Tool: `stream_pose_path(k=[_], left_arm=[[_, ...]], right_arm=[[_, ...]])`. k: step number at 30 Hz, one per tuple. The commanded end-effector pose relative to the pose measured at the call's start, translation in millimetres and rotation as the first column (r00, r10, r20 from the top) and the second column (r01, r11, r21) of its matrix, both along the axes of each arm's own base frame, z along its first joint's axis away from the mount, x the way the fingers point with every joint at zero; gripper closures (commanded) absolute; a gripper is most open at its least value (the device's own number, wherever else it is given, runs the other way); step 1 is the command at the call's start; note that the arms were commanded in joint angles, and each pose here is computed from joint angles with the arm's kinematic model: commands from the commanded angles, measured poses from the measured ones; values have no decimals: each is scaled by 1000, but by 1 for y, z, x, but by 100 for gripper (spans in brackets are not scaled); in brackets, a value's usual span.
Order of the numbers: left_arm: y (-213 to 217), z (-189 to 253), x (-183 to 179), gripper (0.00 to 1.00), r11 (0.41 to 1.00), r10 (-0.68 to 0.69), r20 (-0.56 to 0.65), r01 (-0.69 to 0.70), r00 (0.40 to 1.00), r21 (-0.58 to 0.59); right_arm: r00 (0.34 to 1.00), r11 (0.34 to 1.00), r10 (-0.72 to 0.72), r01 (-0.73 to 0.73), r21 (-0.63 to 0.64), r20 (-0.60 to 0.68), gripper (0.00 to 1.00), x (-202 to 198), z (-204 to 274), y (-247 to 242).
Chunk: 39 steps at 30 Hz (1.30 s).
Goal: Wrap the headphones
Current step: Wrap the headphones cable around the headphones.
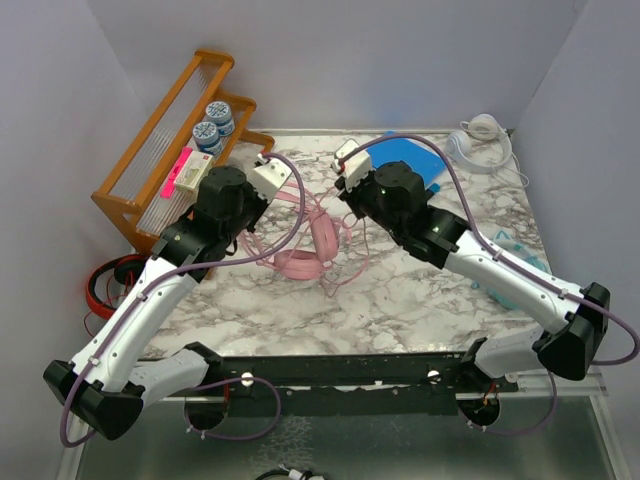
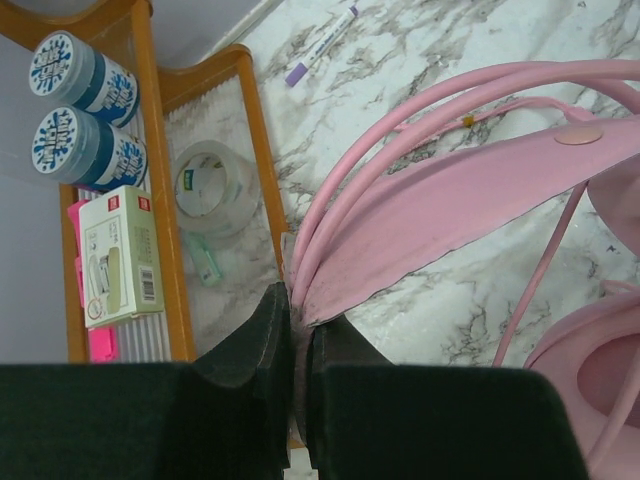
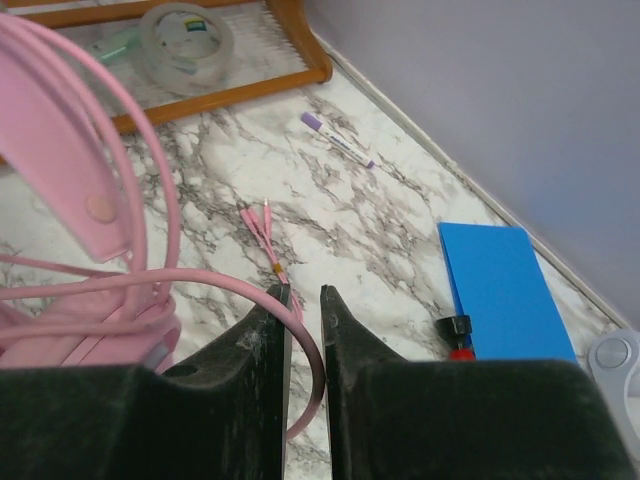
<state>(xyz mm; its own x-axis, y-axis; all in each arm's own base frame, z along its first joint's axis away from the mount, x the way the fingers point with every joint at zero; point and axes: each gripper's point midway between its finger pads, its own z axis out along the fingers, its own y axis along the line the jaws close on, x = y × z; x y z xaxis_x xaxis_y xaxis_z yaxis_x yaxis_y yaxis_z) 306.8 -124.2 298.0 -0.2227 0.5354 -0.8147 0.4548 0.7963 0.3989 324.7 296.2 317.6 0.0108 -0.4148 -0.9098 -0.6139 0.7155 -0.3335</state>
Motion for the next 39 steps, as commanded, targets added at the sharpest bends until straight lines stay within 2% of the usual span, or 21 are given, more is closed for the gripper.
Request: stream_pose_path(k=[1,4,8,14,19,23,28,31,36,39], left_arm=[[-17,23,-16,100,989,-99,10,99,995,-107],[-26,35,-23,100,976,-129,11,129,992,-175],[-21,43,-22,100,970,-40,-37,30,999,-242],[-37,58,-31,100,932,-80,-82,45,993,-359],[-66,93,-51,100,842,-220,-82,147,972,-519],[-80,126,-61,100,757,-267,-87,153,960,-635],[-98,162,-74,100,647,-350,-97,166,932,-745],[-108,177,-78,100,583,-385,-128,134,914,-802],[-115,196,-72,100,533,-388,-141,97,911,-841],[-117,211,-71,100,508,-392,-122,104,912,-855]], right_arm=[[994,995,-101,100,24,47,79,24,-2,-10],[993,992,-119,119,33,13,79,34,-16,-14],[985,982,-155,162,95,-79,79,52,-41,-32],[969,963,-88,143,229,-232,77,64,-80,-45],[944,947,-55,153,283,-325,77,68,-112,-47],[933,937,-10,134,323,-359,77,68,-125,-43],[941,918,122,14,397,-316,74,57,-119,-27],[954,888,181,-55,457,-237,72,50,-104,-21],[959,828,274,-196,525,-75,46,25,-78,-19],[956,802,295,-251,543,6,44,16,-59,-21]])
